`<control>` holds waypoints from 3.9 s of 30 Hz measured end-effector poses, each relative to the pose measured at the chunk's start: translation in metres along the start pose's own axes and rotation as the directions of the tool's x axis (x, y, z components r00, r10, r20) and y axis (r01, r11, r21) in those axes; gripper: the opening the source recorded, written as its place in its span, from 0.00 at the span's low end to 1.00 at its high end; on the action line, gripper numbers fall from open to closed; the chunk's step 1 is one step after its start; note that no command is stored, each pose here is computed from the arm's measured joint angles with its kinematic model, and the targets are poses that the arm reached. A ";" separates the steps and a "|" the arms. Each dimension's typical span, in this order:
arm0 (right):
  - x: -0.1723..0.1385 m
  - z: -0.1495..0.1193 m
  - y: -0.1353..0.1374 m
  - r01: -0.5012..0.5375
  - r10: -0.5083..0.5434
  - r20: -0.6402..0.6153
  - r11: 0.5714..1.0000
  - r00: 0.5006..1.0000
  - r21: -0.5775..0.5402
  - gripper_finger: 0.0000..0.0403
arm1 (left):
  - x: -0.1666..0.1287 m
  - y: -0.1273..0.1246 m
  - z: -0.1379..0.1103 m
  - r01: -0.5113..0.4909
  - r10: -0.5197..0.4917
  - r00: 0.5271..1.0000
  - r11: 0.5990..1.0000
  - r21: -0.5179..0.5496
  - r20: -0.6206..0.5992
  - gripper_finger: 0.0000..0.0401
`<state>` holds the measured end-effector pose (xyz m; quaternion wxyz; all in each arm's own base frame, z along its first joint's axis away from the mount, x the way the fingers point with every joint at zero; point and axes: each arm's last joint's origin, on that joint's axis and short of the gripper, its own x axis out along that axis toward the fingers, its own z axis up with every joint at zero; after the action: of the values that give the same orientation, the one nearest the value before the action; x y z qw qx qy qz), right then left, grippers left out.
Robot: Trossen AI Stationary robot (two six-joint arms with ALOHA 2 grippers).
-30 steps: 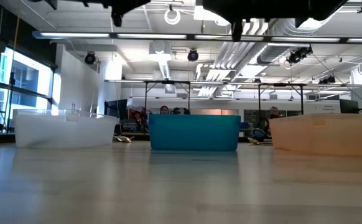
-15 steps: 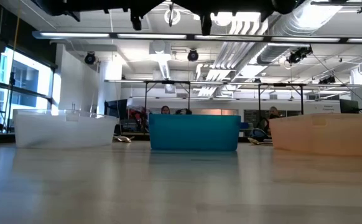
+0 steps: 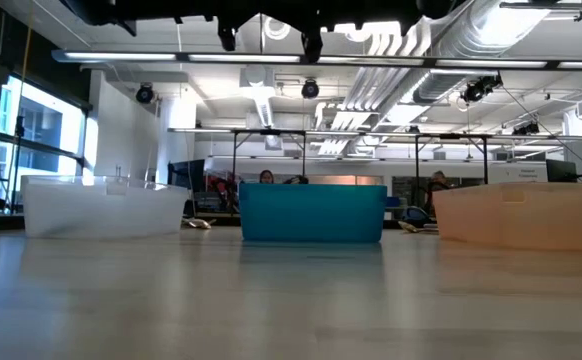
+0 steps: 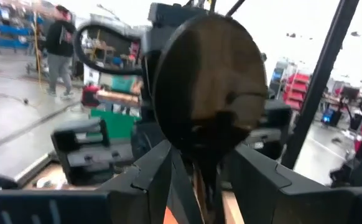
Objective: Sort silverware by color (type)
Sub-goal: Put the black spoon into the transparent bin
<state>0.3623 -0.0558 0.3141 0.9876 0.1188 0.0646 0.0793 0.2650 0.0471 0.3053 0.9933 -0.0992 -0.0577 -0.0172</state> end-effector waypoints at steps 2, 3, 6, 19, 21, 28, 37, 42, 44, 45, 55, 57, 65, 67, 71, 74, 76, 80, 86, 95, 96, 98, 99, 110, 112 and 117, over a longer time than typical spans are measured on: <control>-0.002 0.002 -0.002 0.006 -0.006 0.005 1.000 1.000 -0.008 0.00 | -0.002 0.000 0.000 0.000 0.000 1.000 1.000 0.012 -0.018 0.35; -0.004 0.003 -0.002 0.011 -0.011 0.003 1.000 1.000 -0.007 0.00 | -0.002 0.000 -0.001 -0.002 0.003 0.999 1.000 0.017 -0.033 0.34; -0.005 0.004 -0.004 0.014 -0.014 0.012 1.000 1.000 -0.009 0.00 | -0.004 -0.001 -0.001 -0.004 0.006 0.999 0.999 0.037 -0.045 0.30; -0.006 0.006 -0.003 0.016 -0.016 0.014 0.999 1.000 -0.036 0.00 | -0.006 0.006 0.002 -0.029 0.030 0.999 0.999 0.039 -0.036 0.03; -0.006 0.005 -0.003 0.015 -0.015 0.013 0.999 1.000 -0.035 0.00 | -0.006 0.006 0.002 -0.029 0.030 0.999 0.999 0.039 -0.036 0.02; -0.007 0.004 -0.003 0.013 -0.013 -0.007 1.000 1.000 -0.025 0.11 | -0.007 0.006 0.002 -0.029 0.031 0.999 0.999 0.046 -0.041 0.01; -0.020 0.010 0.000 0.036 -0.040 -0.042 0.994 0.998 -0.104 0.41 | -0.021 0.012 0.012 -0.056 0.058 0.997 0.997 0.045 -0.059 0.01; -0.050 0.026 0.001 0.078 -0.085 -0.058 0.989 0.995 -0.128 0.49 | -0.033 0.012 0.018 -0.074 0.078 0.993 0.996 0.039 -0.084 0.00; -0.066 0.032 0.002 0.103 -0.113 -0.085 0.988 0.990 -0.115 0.49 | -0.039 0.010 0.020 -0.081 0.084 0.991 0.996 0.034 -0.104 0.00; -0.073 0.034 0.003 0.112 -0.122 -0.094 0.988 0.988 -0.110 0.49 | -0.042 0.009 0.021 -0.082 0.085 0.990 0.996 0.033 -0.108 0.00; -0.135 0.038 0.022 0.278 -0.304 -0.208 0.949 0.930 -0.147 0.50 | -0.074 -0.006 0.007 -0.072 0.072 0.994 0.997 -0.006 -0.083 0.00; -0.145 0.032 0.026 0.300 -0.322 -0.199 0.945 0.926 -0.133 0.50 | -0.080 -0.008 0.004 -0.091 0.089 0.993 0.996 -0.011 -0.075 0.00; -0.175 0.001 0.038 0.313 -0.311 0.062 0.950 0.948 -0.012 0.50 | -0.097 -0.014 0.009 -0.076 0.076 0.997 0.997 0.013 0.000 0.00; -0.176 -0.003 0.040 0.291 -0.285 0.156 0.957 0.946 -0.018 0.50 | -0.100 -0.015 0.011 -0.074 0.074 0.997 0.997 0.035 0.014 0.00; -0.172 -0.014 0.039 0.265 -0.250 0.234 0.963 0.940 -0.036 0.50 | -0.102 -0.016 0.013 -0.075 0.073 0.997 0.995 0.064 0.023 0.00; -0.167 -0.019 0.036 0.273 -0.255 0.215 0.960 0.943 -0.058 0.50 | -0.102 -0.016 0.013 -0.076 0.075 0.997 0.995 0.067 0.022 0.00; -0.164 -0.020 0.035 0.262 -0.245 0.203 0.963 0.948 -0.062 0.49 | -0.102 -0.016 0.013 -0.077 0.075 0.997 0.995 0.067 0.021 0.00; -0.160 -0.022 0.033 0.232 -0.215 0.194 0.970 0.957 -0.068 0.43 | -0.102 -0.015 0.010 -0.080 0.080 0.997 0.995 0.059 0.000 0.00; -0.159 -0.022 0.033 0.225 -0.210 0.190 0.972 0.959 -0.065 0.13 | -0.102 -0.015 0.010 -0.081 0.082 0.997 0.995 0.054 -0.008 0.00; -0.159 -0.022 0.035 0.183 -0.168 0.181 0.980 0.969 -0.073 0.02 | -0.102 -0.015 0.010 -0.081 0.081 0.997 0.995 0.054 -0.008 0.00; -0.159 -0.022 0.035 0.183 -0.168 0.181 0.980 0.969 -0.073 0.01 | -0.102 -0.015 0.010 -0.080 0.081 0.997 0.995 0.054 -0.008 0.00; -0.159 -0.022 0.035 0.183 -0.168 0.181 0.980 0.969 -0.073 0.01 | -0.102 -0.015 0.010 -0.080 0.081 0.997 0.995 0.054 -0.008 0.00; -0.159 -0.022 0.035 0.183 -0.168 0.181 0.980 0.969 -0.073 0.01 | -0.102 -0.015 0.010 -0.080 0.081 0.997 0.995 0.054 -0.007 0.00; -0.159 -0.022 0.035 0.183 -0.167 0.180 0.980 0.969 -0.076 0.00 | -0.102 -0.015 0.010 -0.080 0.080 0.997 0.995 0.053 -0.007 0.00; -0.159 -0.022 0.035 0.184 -0.167 0.179 0.980 0.969 -0.080 0.00 | -0.102 -0.015 0.010 -0.080 0.080 0.997 0.995 0.053 -0.007 0.00; -0.159 -0.025 0.034 0.186 -0.173 0.157 0.980 0.972 -0.075 0.00 | -0.102 -0.015 0.010 -0.103 0.104 0.995 0.994 0.042 -0.005 0.00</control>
<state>0.1985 -0.0451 0.3160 0.9971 0.0741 -0.0027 -0.0168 0.1622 0.0369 0.3056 0.9949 -0.0811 -0.0491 0.0351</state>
